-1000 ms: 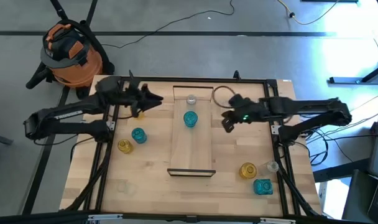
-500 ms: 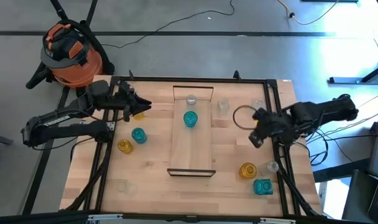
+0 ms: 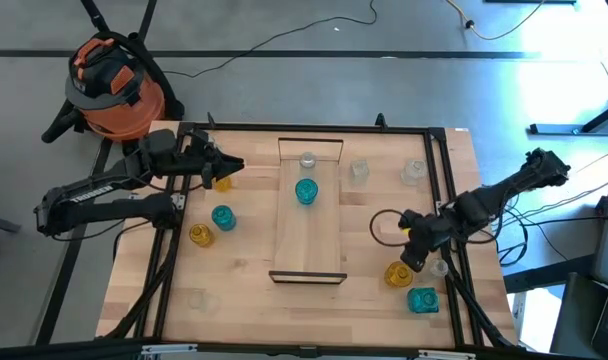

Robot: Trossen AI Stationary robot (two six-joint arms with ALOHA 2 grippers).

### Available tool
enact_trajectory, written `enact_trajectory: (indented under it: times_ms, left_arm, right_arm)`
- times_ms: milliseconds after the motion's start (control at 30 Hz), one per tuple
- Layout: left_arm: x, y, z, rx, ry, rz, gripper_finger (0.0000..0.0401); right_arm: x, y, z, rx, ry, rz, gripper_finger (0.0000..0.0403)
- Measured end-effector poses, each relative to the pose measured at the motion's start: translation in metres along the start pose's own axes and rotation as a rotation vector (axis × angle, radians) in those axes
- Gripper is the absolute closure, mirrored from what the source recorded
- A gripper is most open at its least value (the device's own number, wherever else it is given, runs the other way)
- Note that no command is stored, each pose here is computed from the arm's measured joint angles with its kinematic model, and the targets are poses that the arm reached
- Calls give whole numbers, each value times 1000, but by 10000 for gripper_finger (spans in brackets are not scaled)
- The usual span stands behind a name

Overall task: Sort vases onto shelf
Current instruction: Put the yellow vase on the shelf

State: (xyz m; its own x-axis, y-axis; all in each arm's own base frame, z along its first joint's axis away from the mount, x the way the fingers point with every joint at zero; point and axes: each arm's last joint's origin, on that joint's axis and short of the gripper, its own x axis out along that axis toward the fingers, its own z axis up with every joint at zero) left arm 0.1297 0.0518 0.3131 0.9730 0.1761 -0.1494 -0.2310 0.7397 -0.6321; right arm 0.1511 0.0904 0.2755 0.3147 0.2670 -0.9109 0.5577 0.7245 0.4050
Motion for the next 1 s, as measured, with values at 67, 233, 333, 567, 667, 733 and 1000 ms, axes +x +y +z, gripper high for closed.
enact_trajectory:
  times_ms: [67,233,333,567,667,733,1000]
  left_arm:
    - [0,0,0,-6,-1,1,252]
    - [0,1,0,-9,-17,23,252]
    - [0,1,1,-10,-18,25,252]
    - [0,1,1,-19,-19,25,252]
    - [0,1,1,-24,-19,24,252]
    - [0,1,0,-27,-19,25,252]
    - [0,1,0,-39,-17,27,252]
  right_arm:
    - [4,3,-4,-8,13,-4,261]
    - [20,11,-14,-44,66,-70,276]
    - [32,17,-19,-67,105,-92,291]
    - [57,27,-21,-83,134,-167,302]
    - [65,29,-19,-87,127,-196,302]
    - [69,30,-19,-90,110,-207,302]
    - [84,33,-12,-80,35,-245,305]
